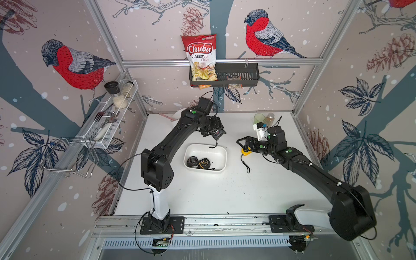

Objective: Take the tape measure out of the storage box
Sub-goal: Pick up the tape measure from the storage box, then place the tape measure at the center of the board.

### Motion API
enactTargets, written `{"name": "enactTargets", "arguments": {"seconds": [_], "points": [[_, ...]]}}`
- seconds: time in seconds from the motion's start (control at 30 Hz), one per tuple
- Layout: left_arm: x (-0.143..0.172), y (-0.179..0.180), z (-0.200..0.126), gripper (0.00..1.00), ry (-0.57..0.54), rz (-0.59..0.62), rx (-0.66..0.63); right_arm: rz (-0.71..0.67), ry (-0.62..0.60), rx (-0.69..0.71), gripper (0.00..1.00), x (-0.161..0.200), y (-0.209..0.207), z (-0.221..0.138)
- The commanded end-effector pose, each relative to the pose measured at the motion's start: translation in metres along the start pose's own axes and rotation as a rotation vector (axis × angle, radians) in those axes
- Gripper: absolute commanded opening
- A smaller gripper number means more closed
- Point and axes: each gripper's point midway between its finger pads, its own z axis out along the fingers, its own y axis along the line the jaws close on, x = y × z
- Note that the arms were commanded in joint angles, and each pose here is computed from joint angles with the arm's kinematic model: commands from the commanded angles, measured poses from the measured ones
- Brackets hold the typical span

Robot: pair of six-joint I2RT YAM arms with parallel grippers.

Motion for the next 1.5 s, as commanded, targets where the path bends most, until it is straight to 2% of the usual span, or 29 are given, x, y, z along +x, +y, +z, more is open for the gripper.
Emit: {"name": "enactTargets", "arguments": {"seconds": [0.0,0.23,0.57,0.67,0.77,0.93,1.0,1.1,1.2,1.23,1.3,1.37,1.43,1.47], "points": [[-0.001,-0.043,-0.004,0.0,0.046,-0.08,0.207,-0.116,-0.079,-0.078,0.98,-0.024,0.029,0.006],[0.001,-0.053,-0.008,0.0,0.061,-0.093,0.25,-0.147,-0.128,-0.098,0.97,-0.042,0.037,0.029],[0.007,-0.053,-0.004,0.0,0.058,-0.116,0.272,-0.178,-0.136,-0.142,0.96,-0.054,0.061,0.045],[0.011,-0.055,-0.001,0.0,0.067,-0.127,0.287,-0.182,-0.137,-0.142,0.93,-0.058,0.064,0.05],[0.013,-0.058,0.001,0.0,0.071,-0.134,0.301,-0.176,-0.133,-0.136,0.77,-0.06,0.063,0.056],[0.013,-0.062,0.002,0.0,0.071,-0.139,0.322,-0.172,-0.132,-0.125,0.37,-0.061,0.062,0.059],[0.013,-0.063,0.002,0.0,0.069,-0.138,0.326,-0.171,-0.128,-0.12,0.26,-0.06,0.061,0.059],[0.013,-0.066,0.002,0.0,0.072,-0.131,0.34,-0.166,-0.12,-0.108,0.02,-0.058,0.059,0.059],[0.011,-0.071,0.001,0.0,0.068,-0.115,0.37,-0.164,-0.123,-0.093,0.0,-0.059,0.057,0.058],[0.01,-0.07,0.001,0.06,0.063,-0.111,0.372,-0.165,-0.129,-0.09,0.0,-0.06,0.057,0.056],[0.008,-0.068,0.001,0.35,0.055,-0.107,0.372,-0.169,-0.143,-0.088,0.0,-0.062,0.058,0.053],[0.006,-0.065,0.0,0.58,0.041,-0.103,0.37,-0.171,-0.152,-0.085,0.0,-0.064,0.06,0.049],[0.005,-0.06,-0.001,0.85,0.028,-0.106,0.354,-0.171,-0.16,-0.079,0.0,-0.066,0.059,0.045],[0.004,-0.056,-0.001,0.93,0.022,-0.109,0.345,-0.169,-0.162,-0.076,0.0,-0.067,0.059,0.044]]}}
